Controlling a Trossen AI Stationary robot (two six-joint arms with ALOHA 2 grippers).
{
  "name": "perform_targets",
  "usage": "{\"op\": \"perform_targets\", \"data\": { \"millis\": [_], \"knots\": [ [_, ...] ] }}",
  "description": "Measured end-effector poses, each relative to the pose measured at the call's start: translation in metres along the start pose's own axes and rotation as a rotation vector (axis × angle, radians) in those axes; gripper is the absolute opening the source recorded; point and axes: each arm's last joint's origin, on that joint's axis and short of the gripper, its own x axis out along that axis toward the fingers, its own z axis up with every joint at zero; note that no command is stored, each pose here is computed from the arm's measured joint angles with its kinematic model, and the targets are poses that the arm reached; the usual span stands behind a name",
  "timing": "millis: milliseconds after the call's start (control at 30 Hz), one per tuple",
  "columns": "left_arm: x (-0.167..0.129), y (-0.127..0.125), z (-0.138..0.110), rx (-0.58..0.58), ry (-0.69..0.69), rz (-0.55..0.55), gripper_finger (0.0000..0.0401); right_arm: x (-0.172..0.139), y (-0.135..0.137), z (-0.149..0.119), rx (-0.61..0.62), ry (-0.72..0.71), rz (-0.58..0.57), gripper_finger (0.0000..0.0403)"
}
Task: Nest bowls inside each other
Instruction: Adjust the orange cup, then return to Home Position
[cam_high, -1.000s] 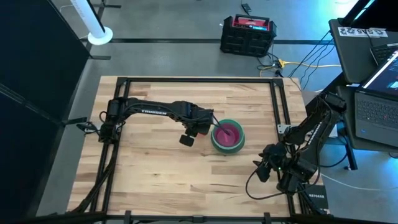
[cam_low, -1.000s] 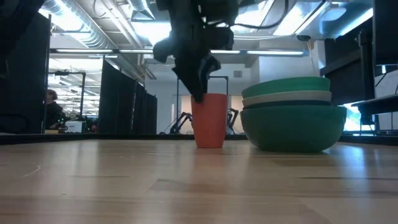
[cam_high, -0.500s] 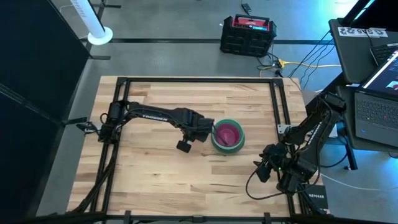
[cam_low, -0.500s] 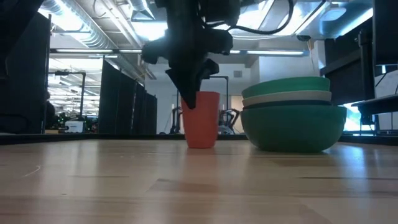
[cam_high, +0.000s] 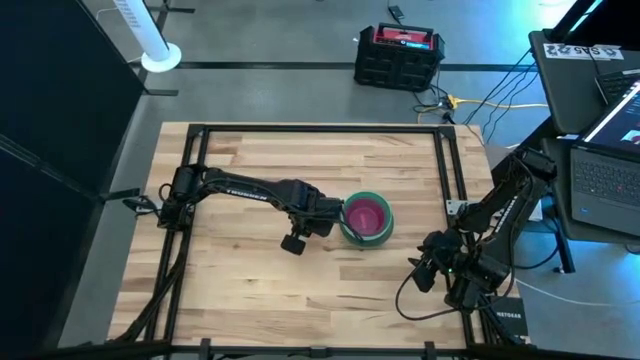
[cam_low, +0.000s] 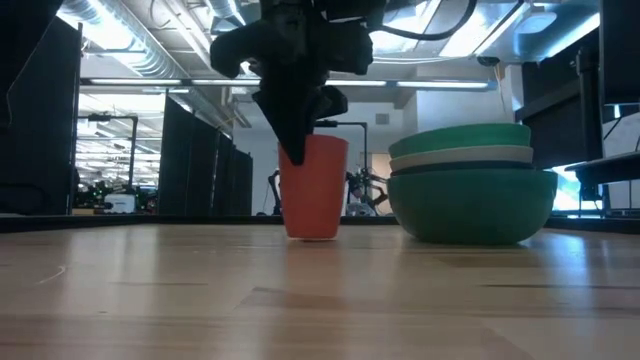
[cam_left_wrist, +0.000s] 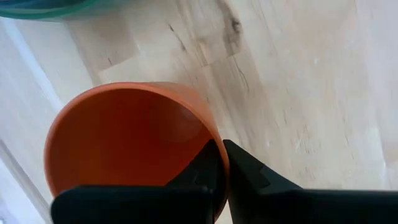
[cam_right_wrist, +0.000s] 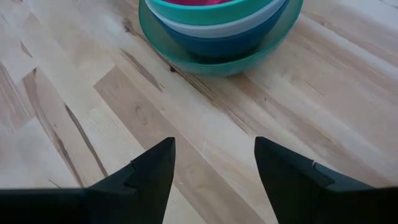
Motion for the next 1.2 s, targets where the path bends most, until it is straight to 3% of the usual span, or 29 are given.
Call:
{"op": "perform_targets", "data": {
  "millis": [200,600,1067,1200],
  "knots": [
    [0.000,0.001,0.000,-0.005,-0.006,-0.001,0.0003,0.000,0.000,0.000,-0.005,0.000,0.000,0.0209],
    [-0.002,0.001,0.001,-0.048,-0.012,0.002,0.0047,0.000,0.000,0.000,-0.013,0.001,0.003,0.0209],
    [-0.066,0.006,0.009,-0.105,-0.105,0.063,0.0049,0.000,0.001,0.000,-0.017,-0.021,0.012,0.0207],
    [-0.104,0.014,0.011,-0.195,-0.213,0.130,0.0029,-0.002,0.002,0.004,-0.018,-0.087,0.057,0.0157]
  ]
}}
